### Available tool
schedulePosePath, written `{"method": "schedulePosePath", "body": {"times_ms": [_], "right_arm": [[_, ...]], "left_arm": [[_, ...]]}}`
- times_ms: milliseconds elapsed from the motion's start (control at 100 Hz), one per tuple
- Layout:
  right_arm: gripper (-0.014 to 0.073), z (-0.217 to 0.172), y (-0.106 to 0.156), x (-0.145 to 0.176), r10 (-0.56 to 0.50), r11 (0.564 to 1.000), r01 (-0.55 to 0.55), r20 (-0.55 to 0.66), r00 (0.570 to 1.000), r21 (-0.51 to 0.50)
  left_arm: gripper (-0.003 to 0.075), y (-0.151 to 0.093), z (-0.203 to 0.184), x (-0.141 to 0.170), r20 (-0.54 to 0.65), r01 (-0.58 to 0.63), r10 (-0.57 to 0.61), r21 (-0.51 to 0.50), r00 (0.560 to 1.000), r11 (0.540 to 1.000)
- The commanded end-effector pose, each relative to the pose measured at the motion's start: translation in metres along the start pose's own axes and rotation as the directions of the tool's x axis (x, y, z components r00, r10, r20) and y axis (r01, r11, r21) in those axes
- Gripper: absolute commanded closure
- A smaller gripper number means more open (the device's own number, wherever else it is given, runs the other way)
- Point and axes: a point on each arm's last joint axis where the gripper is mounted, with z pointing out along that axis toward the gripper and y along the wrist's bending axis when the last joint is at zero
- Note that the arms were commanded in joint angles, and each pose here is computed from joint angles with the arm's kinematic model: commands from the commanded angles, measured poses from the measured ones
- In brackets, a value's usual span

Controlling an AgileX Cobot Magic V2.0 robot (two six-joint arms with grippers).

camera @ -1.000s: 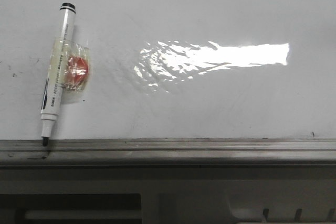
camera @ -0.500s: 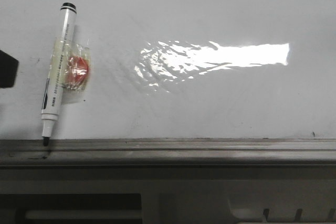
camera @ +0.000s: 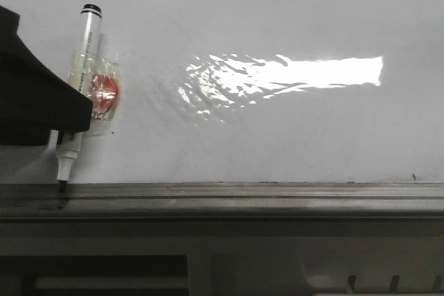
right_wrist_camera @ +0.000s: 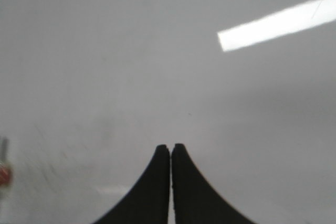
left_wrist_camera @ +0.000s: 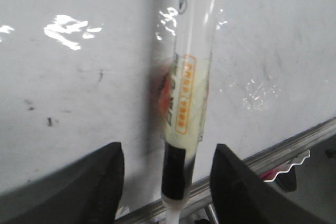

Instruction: Write number 9 on whiteboard

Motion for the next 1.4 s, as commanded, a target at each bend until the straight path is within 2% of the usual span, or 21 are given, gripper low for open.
{"method": "schedulePosePath", "body": {"times_ms": [0, 60, 140, 210, 270, 300, 330, 340, 350, 420, 440, 500, 530, 580, 650, 740, 810, 1040, 1220, 1390], "right_arm": [[0.0141, -0.002, 0.001, -0.016, -0.007, 1.000, 0.007, 0.092, 0.996, 0.000], [0.0141, -0.001, 0.002, -0.018, 0.009, 1.000, -0.008, 0.112, 0.994, -0.015], [0.0141, 0.001, 0.008, -0.022, 0.072, 0.994, -0.060, 0.133, 0.988, -0.091], [0.0141, 0.005, 0.017, -0.024, 0.088, 0.979, -0.062, 0.127, 0.988, -0.193], [0.0141, 0.010, 0.027, -0.025, 0.046, 0.956, -0.012, 0.108, 0.993, -0.292], [0.0141, 0.012, 0.034, -0.026, 0.045, 0.931, -0.006, 0.097, 0.994, -0.366], [0.0141, 0.015, 0.040, -0.026, 0.012, 0.903, 0.025, 0.083, 0.996, -0.428], [0.0141, 0.015, 0.042, -0.025, -0.031, 0.892, 0.067, 0.087, 0.996, -0.447], [0.0141, 0.016, 0.046, -0.026, -0.035, 0.867, 0.074, 0.088, 0.996, -0.493], [0.0141, 0.022, 0.058, -0.024, -0.144, 0.770, 0.177, 0.104, 0.984, -0.613], [0.0141, 0.025, 0.059, -0.024, -0.165, 0.752, 0.192, 0.102, 0.981, -0.630], [0.0141, 0.033, 0.062, -0.025, -0.168, 0.729, 0.183, 0.087, 0.982, -0.660], [0.0141, 0.036, 0.063, -0.025, -0.169, 0.719, 0.182, 0.086, 0.982, -0.671], [0.0141, 0.040, 0.067, -0.026, -0.166, 0.688, 0.180, 0.089, 0.982, -0.703], [0.0141, 0.042, 0.075, -0.026, -0.186, 0.613, 0.205, 0.113, 0.976, -0.763], [0.0141, 0.047, 0.084, -0.024, -0.206, 0.559, 0.211, 0.112, 0.972, -0.802], [0.0141, 0.054, 0.093, -0.022, -0.222, 0.534, 0.206, 0.099, 0.970, -0.820], [0.0137, 0.078, 0.126, -0.013, -0.256, 0.522, 0.199, 0.071, 0.964, -0.829], [0.0137, 0.094, 0.153, -0.001, -0.290, 0.554, 0.223, 0.065, 0.955, -0.802], [0.0157, 0.099, 0.159, -0.001, -0.279, 0.595, 0.237, 0.079, 0.957, -0.768]], "left_arm": [[0.0491, 0.001, 0.004, -0.011, 0.054, 0.022, -0.020, -0.038, 0.998, 0.999], [0.0586, -0.001, 0.008, -0.006, 0.006, 0.023, -0.023, -0.018, 1.000, 1.000], [0.0740, -0.004, 0.010, -0.001, -0.052, 0.026, -0.025, 0.019, 0.998, 0.999], [0.0738, -0.008, 0.010, 0.002, -0.089, 0.000, 0.005, 0.060, 0.996, 0.998], [0.0738, -0.015, 0.008, 0.004, -0.120, -0.094, 0.110, 0.129, 0.987, 0.987], [0.0738, -0.019, 0.007, 0.006, -0.128, -0.149, 0.172, 0.169, 0.977, 0.974], [0.0738, -0.024, 0.006, 0.006, -0.130, -0.203, 0.234, 0.214, 0.964, 0.956], [0.0738, -0.026, 0.005, 0.007, -0.130, -0.230, 0.266, 0.239, 0.955, 0.943], [0.0738, -0.029, 0.004, 0.008, -0.127, -0.258, 0.298, 0.265, 0.946, 0.929], [0.0738, -0.040, 0.000, 0.013, -0.103, -0.364, 0.435, 0.396, 0.895, 0.843], [0.0738, -0.044, -0.002, 0.015, -0.080, -0.400, 0.481, 0.448, 0.873, 0.799], [0.0738, -0.051, -0.005, 0.017, -0.019, -0.464, 0.552, 0.517, 0.833, 0.719], [0.0738, -0.053, -0.006, 0.017, 0.009, -0.478, 0.563, 0.537, 0.827, 0.695], [0.0738, -0.056, -0.007, 0.015, 0.057, -0.508, 0.577, 0.549, 0.815, 0.664], [0.0738, -0.058, -0.007, 0.012, 0.121, -0.548, 0.586, 0.542, 0.801, 0.637], [0.0738, -0.061, -0.008, 0.009, 0.175, -0.577, 0.592, 0.548, 0.787, 0.605], [0.0738, -0.063, -0.010, 0.009, 0.198, -0.589, 0.598, 0.563, 0.777, 0.579], [0.0738, -0.064, -0.011, 0.010, 0.214, -0.605, 0.612, 0.573, 0.761, 0.553], [0.0738, -0.066, -0.012, 0.011, 0.220, -0.601, 0.610, 0.591, 0.761, 0.537], [0.0738, -0.067, -0.014, 0.012, 0.225, -0.595, 0.606, 0.611, 0.763, 0.522]]}}
